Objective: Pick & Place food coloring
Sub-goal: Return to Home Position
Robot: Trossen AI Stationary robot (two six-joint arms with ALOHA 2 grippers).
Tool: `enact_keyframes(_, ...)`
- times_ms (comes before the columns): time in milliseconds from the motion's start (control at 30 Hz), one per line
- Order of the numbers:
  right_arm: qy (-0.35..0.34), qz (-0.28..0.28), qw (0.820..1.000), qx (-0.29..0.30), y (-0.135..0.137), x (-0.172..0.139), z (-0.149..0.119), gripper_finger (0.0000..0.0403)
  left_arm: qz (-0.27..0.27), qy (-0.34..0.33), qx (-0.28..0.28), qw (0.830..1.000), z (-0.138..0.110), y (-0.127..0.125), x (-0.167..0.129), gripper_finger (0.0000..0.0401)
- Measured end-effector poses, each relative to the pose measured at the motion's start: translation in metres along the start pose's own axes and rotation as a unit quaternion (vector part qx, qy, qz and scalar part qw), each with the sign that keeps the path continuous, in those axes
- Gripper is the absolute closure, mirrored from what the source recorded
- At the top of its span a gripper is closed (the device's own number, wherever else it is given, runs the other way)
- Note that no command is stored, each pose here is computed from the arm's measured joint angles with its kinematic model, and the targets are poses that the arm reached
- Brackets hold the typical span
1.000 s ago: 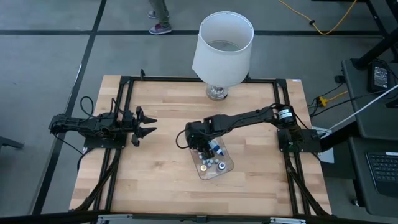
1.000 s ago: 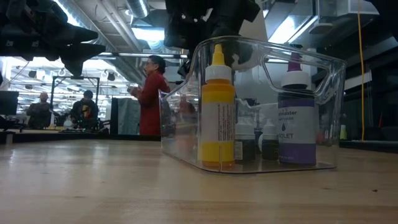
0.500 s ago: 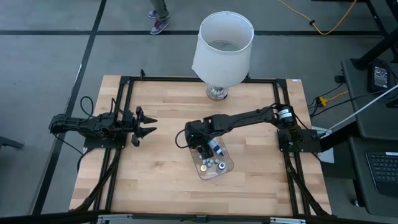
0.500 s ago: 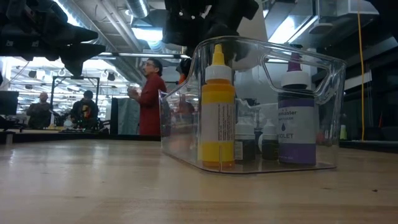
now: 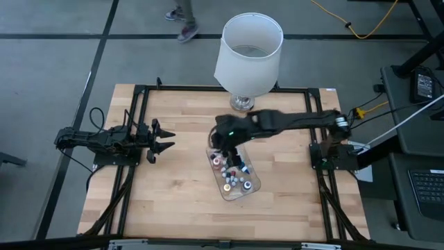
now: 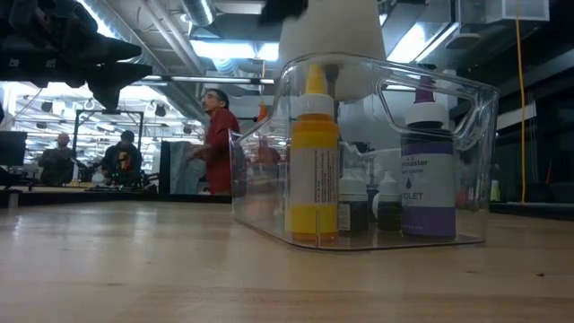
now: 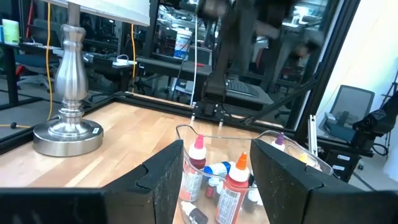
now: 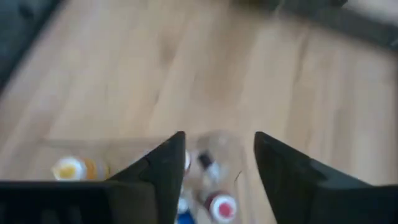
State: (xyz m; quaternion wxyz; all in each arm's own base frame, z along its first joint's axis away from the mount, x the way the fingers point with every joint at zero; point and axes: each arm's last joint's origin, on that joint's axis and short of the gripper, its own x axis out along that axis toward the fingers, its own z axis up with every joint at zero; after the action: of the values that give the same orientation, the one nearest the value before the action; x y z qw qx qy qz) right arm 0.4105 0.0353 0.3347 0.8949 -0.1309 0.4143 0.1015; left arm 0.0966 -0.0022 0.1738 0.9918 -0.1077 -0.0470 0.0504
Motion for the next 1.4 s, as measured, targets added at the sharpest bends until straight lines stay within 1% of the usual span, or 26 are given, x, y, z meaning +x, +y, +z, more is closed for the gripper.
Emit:
enact_keyframes(100, -0.059, -0.022, 0.998, 0.007, -0.002, -0.037, 0.009, 0.0241, 0.0, 0.0, 0.0, 1.0, 0.0, 0.0, 0.0, 0.0219)
enact_keyframes(200, -0.094, -0.068, 0.993, -0.002, -0.006, -0.069, 0.009, 0.0297, 0.0, 0.0, 0.0, 1.0, 0.0, 0.0, 0.0, 0.0219)
enact_keyframes(267, -0.114, -0.096, 0.989, -0.014, -0.015, -0.08, 0.001, 0.0345, 0.0, 0.0, 0.0, 1.0, 0.0, 0.0, 0.0, 0.0219)
enact_keyframes(300, -0.117, -0.102, 0.988, -0.011, -0.02, -0.082, -0.007, 0.0371, 0.0, 0.0, 0.0, 1.0, 0.0, 0.0, 0.0, 0.0219)
enact_keyframes(333, -0.126, -0.102, 0.987, -0.008, -0.026, -0.083, -0.016, 0.0386, 0.0, 0.0, 0.0, 1.0, 0.0, 0.0, 0.0, 0.0219)
enact_keyframes(367, -0.135, -0.098, 0.986, -0.003, -0.031, -0.082, -0.027, 0.0392, 0.0, 0.0, 0.0, 1.0, 0.0, 0.0, 0.0, 0.0219)
enact_keyframes(500, -0.172, -0.066, 0.982, 0.044, -0.043, -0.079, -0.085, 0.0393, 0.0, 0.0, 0.0, 1.0, 0.0, 0.0, 0.0, 0.0219)
enact_keyframes(600, -0.239, -0.01, 0.969, 0.056, -0.038, -0.08, -0.13, 0.0398, 0.0, 0.0, 0.0, 1.0, 0.0, 0.0, 0.0, 0.0219)
enact_keyframes(633, -0.271, 0.007, 0.961, 0.06, -0.033, -0.082, -0.142, 0.0397, 0.0, 0.0, 0.0, 1.0, 0.0, 0.0, 0.0, 0.0219)
enact_keyframes(667, -0.3, 0.012, 0.952, 0.065, -0.027, -0.086, -0.153, 0.0396, 0.0, 0.0, 0.0, 1.0, 0.0, 0.0, 0.0, 0.0219)
enact_keyframes(733, -0.35, 0.007, 0.934, 0.076, -0.012, -0.095, -0.175, 0.0397, 0.0, 0.0, 0.0, 1.0, 0.0, 0.0, 0.0, 0.0219)
enact_keyframes(833, -0.407, -0.006, 0.91, 0.074, 0.013, -0.107, -0.21, 0.0399, 0.0, 0.0, 0.0, 1.0, 0.0, 0.0, 0.0, 0.0219)
enact_keyframes(900, -0.451, -0.01, 0.889, 0.072, 0.029, -0.117, -0.23, 0.0399, 0.0, 0.0, 0.0, 1.0, 0.0, 0.0, 0.0, 0.0219)
enact_keyframes(967, -0.491, -0.005, 0.869, 0.065, 0.044, -0.126, -0.248, 0.04, 0.0, 0.0, 0.0, 1.0, 0.0, 0.0, 0.0, 0.0219)
enact_keyframes(1033, -0.507, -0.001, 0.859, 0.065, 0.055, -0.127, -0.268, 0.04, 0.0, 0.0, 0.0, 1.0, 0.0, 0.0, 0.0, 0.0219)
enact_keyframes(1133, -0.535, -0.01, 0.843, 0.057, 0.068, -0.123, -0.294, 0.0401, 0.0, 0.0, 0.0, 1.0, 0.0, 0.0, 0.0, 0.0219)
enact_keyframes(1200, -0.557, -0.013, 0.829, 0.046, 0.074, -0.122, -0.305, 0.0401, 0.0, 0.0, 0.0, 1.0, 0.0, 0.0, 0.0, 0.0219)
enact_keyframes(1267, -0.571, -0.012, 0.82, 0.044, 0.078, -0.119, -0.315, 0.0401, 0.0, 0.0, 0.0, 1.0, 0.0, 0.0, 0.0, 0.0219)
enact_keyframes(1333, -0.573, -0.005, 0.818, 0.05, 0.079, -0.112, -0.321, 0.0401, 0.0, 0.0, 0.0, 1.0, 0.0, 0.0, 0.0, 0.0219)
enact_keyframes(1367, -0.568, 0.002, 0.821, 0.052, 0.08, -0.108, -0.322, 0.0401, 0.0, 0.0, 0.0, 1.0, 0.0, 0.0, 0.0, 0.0219)
enact_keyframes(1400, -0.558, 0.009, 0.828, 0.055, 0.08, -0.103, -0.324, 0.0401, 0.0, 0.0, 0.0, 1.0, 0.0, 0.0, 0.0, 0.0219)
